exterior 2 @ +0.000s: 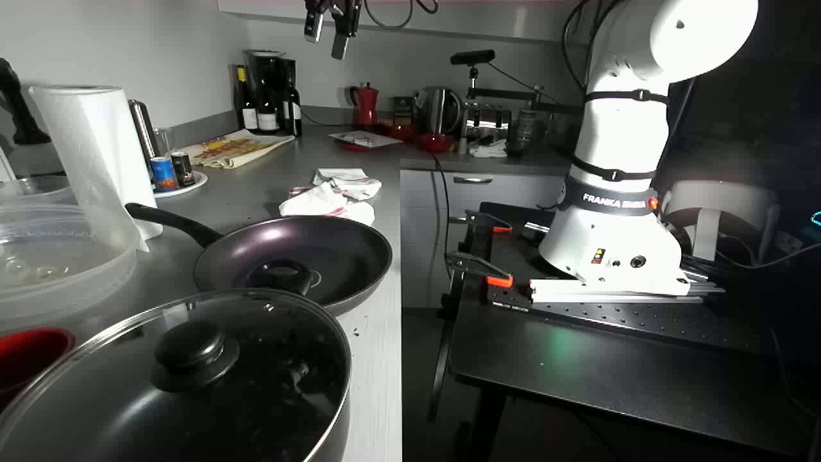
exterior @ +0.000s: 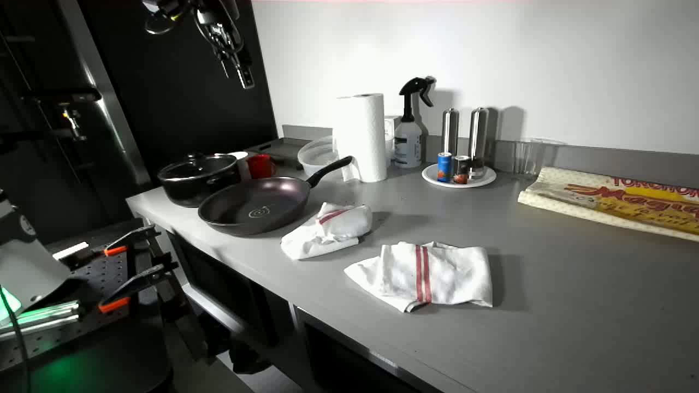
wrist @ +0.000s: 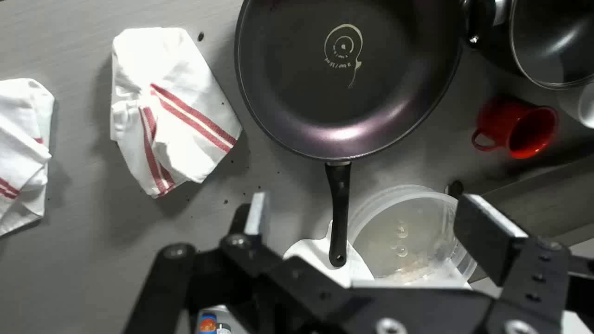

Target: Use the towel to wipe the pan

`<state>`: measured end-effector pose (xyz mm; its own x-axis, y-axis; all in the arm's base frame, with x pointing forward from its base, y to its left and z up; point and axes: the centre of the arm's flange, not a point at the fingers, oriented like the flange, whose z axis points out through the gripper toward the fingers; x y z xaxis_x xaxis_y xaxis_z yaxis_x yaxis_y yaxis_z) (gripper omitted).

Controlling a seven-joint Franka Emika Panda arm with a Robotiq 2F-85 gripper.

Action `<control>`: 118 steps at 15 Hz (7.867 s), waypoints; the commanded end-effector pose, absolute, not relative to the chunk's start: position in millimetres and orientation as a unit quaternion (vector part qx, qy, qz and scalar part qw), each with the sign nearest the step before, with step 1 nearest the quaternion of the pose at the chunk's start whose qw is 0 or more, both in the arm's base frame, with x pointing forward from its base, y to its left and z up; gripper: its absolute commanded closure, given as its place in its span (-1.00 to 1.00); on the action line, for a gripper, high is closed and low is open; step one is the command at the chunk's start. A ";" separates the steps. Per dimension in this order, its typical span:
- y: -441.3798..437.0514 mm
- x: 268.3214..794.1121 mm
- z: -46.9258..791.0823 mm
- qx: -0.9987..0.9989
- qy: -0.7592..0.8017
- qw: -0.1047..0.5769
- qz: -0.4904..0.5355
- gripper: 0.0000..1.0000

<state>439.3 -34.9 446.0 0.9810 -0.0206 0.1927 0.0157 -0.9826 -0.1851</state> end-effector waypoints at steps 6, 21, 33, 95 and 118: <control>-34.9 439.3 446.2 -0.991 0.001 0.093 -0.098 -1.00; -58.0 535.8 367.8 -0.991 0.117 0.057 -0.021 -1.00; -99.5 574.0 265.9 -0.988 0.138 -0.047 0.045 -1.00; -31.4 548.2 333.9 -0.988 0.111 0.012 -0.110 0.93; 79.6 537.6 172.0 -0.999 0.023 -0.036 0.030 0.93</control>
<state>522.0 73.2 190.5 0.9975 -0.0350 -0.0620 -0.0329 -0.9988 0.0352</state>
